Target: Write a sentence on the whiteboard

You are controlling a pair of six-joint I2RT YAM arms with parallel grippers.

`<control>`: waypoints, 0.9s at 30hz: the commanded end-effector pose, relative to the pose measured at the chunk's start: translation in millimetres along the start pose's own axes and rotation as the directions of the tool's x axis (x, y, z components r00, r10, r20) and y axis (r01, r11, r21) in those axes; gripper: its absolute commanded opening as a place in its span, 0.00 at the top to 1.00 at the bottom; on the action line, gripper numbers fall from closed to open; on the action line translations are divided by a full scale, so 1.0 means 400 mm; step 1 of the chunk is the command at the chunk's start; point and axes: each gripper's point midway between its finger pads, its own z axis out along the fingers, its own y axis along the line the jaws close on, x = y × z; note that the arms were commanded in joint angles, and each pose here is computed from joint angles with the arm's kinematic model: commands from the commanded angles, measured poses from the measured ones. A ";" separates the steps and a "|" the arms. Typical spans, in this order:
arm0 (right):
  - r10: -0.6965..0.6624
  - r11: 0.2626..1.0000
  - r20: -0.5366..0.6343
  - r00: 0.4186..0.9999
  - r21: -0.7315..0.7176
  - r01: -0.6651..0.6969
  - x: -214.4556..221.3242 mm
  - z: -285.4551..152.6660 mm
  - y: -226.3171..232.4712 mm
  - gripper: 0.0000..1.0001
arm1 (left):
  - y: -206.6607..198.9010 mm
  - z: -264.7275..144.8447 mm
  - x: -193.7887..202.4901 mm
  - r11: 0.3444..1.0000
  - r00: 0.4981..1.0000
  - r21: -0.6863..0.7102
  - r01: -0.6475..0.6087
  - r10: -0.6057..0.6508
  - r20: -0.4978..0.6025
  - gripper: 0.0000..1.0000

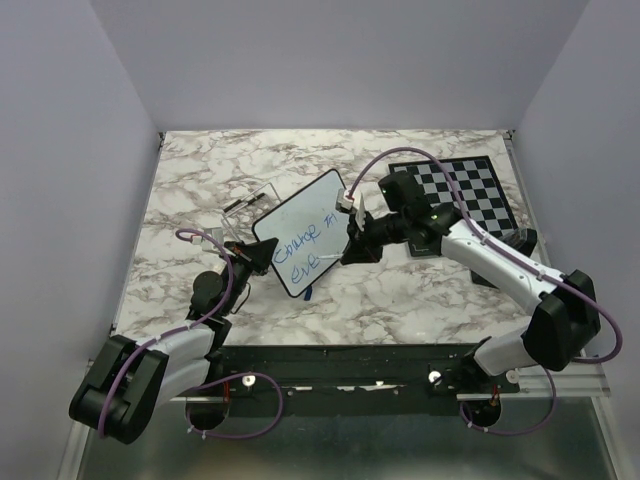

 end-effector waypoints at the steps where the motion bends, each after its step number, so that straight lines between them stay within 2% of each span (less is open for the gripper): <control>1: -0.014 0.998 0.015 1.000 -0.065 0.015 0.028 -0.007 0.013 0.99 | -0.002 -0.022 0.026 1.000 1.000 0.027 -0.010 0.011 -0.029 1.00; 22: 0.041 0.989 -0.037 0.998 0.141 -0.035 0.061 0.029 -0.122 0.99 | -0.010 -0.021 0.027 0.999 0.999 0.040 0.011 -0.010 -0.032 1.00; 27: 0.053 0.989 -0.048 0.997 0.142 -0.046 0.057 0.059 -0.142 0.99 | -0.005 -0.019 0.035 0.999 0.999 0.035 0.026 -0.024 -0.041 1.00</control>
